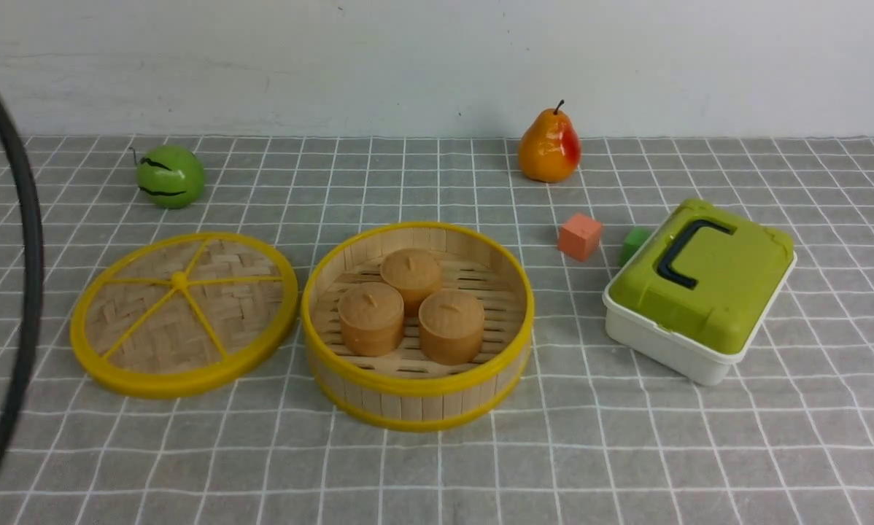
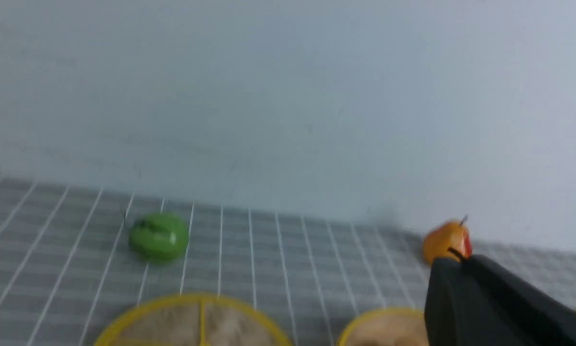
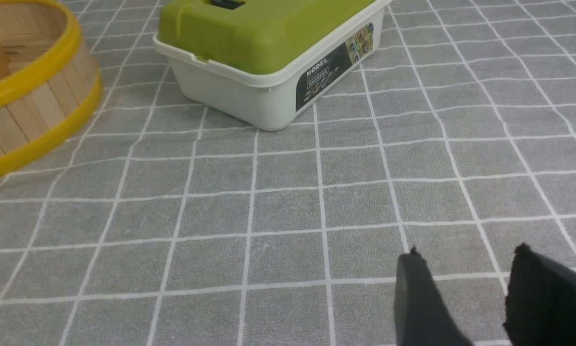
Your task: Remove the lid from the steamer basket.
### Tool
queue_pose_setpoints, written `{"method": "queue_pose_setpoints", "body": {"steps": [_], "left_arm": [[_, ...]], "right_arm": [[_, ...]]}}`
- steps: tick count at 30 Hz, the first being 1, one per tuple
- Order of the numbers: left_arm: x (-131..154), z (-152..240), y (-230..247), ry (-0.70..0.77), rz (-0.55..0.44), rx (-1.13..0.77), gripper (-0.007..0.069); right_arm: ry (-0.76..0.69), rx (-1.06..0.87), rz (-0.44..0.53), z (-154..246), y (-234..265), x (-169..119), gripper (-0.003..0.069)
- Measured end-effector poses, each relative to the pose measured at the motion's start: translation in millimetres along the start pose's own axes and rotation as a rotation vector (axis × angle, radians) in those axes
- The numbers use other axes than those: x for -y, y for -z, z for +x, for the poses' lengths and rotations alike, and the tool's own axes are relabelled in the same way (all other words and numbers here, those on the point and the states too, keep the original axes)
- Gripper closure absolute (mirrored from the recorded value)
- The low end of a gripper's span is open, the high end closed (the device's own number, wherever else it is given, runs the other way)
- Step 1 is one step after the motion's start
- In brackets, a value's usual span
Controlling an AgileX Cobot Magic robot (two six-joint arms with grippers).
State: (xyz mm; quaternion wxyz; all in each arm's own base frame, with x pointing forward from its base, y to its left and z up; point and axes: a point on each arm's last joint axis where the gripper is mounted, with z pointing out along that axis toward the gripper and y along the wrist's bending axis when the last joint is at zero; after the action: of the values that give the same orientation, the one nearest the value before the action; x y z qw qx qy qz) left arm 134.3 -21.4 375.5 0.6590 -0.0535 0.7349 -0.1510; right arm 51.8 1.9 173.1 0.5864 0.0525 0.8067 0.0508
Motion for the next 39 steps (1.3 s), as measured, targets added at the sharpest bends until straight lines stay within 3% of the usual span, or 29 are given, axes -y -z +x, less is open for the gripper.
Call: {"method": "queue_pose_setpoints", "body": {"steps": [4, 9, 23, 31, 39], "left_arm": [[-13.7, 43.2, 36.7, -0.001, 0.012, 0.031, 0.0638], [-22.7, 70.5, 57.1, -0.020, 0.025, 0.081, 0.0638], [-41.4, 131.1, 52.2, -0.024, -0.016, -0.055, 0.0638], [-58.7, 186.0, 60.8, -0.027, -0.031, -0.094, 0.0637], [-65.3, 203.5, 65.9, -0.079, -0.078, -0.232, 0.0638]], "right_arm": [[0.000, 0.000, 0.000, 0.0, 0.0, 0.0, 0.0418], [0.000, 0.000, 0.000, 0.0, 0.0, 0.0, 0.0418], [0.000, 0.000, 0.000, 0.0, 0.0, 0.0, 0.0418], [0.000, 0.000, 0.000, 0.0, 0.0, 0.0, 0.0418], [0.000, 0.000, 0.000, 0.0, 0.0, 0.0, 0.0418]]}}
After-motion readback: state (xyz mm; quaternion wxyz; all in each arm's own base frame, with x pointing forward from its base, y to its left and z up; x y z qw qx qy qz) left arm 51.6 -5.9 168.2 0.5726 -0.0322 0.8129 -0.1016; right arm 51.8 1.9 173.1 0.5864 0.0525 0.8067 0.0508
